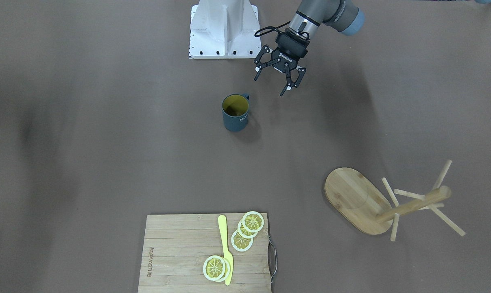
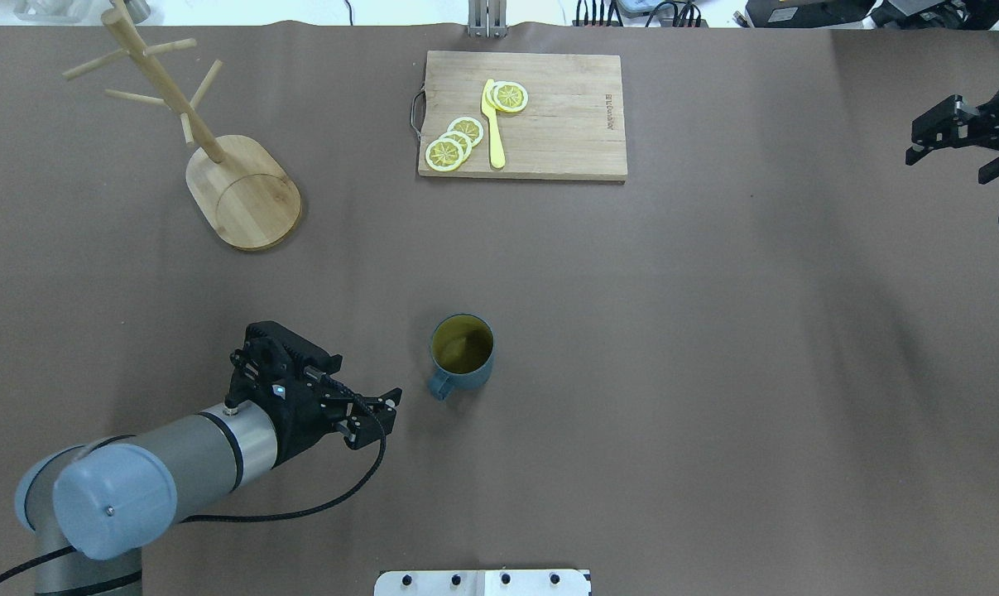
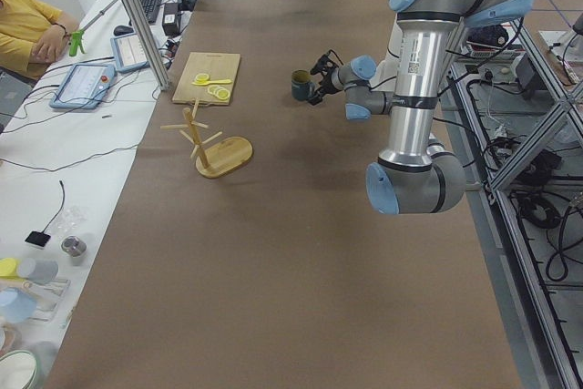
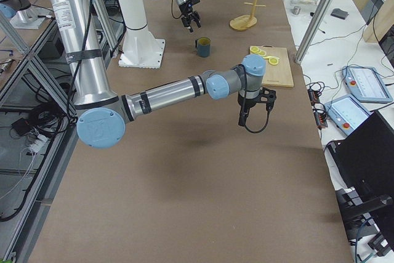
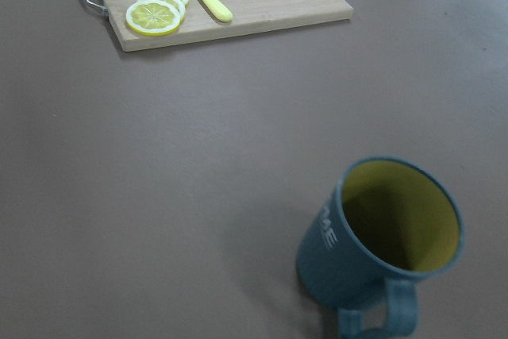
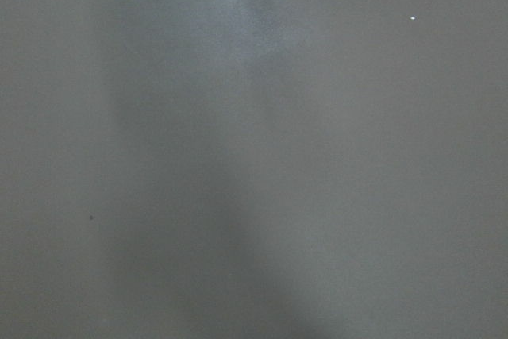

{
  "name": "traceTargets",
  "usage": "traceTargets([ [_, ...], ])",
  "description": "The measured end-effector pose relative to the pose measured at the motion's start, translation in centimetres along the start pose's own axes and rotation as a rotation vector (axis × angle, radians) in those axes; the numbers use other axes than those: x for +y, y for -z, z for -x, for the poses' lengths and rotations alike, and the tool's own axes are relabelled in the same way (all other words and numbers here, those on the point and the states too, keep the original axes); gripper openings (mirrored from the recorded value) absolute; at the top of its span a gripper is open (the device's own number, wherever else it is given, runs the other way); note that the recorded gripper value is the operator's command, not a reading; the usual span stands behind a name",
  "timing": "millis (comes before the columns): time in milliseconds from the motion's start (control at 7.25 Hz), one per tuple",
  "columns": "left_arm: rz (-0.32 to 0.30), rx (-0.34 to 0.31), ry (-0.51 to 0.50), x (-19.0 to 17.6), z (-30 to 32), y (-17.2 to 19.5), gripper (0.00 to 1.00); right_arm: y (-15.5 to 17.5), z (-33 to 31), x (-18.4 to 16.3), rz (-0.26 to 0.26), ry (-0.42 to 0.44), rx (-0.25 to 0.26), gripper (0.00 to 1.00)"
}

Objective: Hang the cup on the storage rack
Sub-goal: 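Open the right gripper and withdraw it while the left arm approaches the mug, then close the left gripper on the blue mug's handle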

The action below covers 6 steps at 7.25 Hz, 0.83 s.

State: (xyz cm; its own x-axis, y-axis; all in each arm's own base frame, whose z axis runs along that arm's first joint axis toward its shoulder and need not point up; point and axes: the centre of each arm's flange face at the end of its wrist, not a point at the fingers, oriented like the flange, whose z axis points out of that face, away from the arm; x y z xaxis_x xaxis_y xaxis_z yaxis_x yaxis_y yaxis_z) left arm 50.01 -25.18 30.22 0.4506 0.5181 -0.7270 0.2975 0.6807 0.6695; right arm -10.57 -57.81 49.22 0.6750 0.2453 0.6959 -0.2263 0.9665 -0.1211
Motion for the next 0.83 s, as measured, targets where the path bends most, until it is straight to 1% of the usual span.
traceTargets([
  [276, -0.153, 0.063, -0.041, 4.2, -0.7, -1.5, 0.97, -0.1, -0.2, -0.4, -0.001, 0.006, 0.003, 1.0],
  [414, -0.204, 0.089, -0.075, 5.3, -1.1, -2.5, 0.97, 0.0, -0.2, -0.5, -0.004, 0.007, 0.004, 1.0],
  [552, -0.234, 0.102, -0.112, 5.4, -1.8, -3.2, 0.96, 0.0, -0.2, -0.5, -0.004, 0.007, 0.005, 1.0],
  [690, -0.25, 0.105, -0.14, 5.1, -2.3, -3.6, 0.95, 0.0, -0.3, -0.5, -0.004, 0.007, 0.005, 1.0],
  [828, -0.258, 0.098, -0.166, 5.0, -2.2, -4.0, 0.92, 0.0, -0.3, -0.5, -0.005, 0.007, 0.006, 1.0],
])
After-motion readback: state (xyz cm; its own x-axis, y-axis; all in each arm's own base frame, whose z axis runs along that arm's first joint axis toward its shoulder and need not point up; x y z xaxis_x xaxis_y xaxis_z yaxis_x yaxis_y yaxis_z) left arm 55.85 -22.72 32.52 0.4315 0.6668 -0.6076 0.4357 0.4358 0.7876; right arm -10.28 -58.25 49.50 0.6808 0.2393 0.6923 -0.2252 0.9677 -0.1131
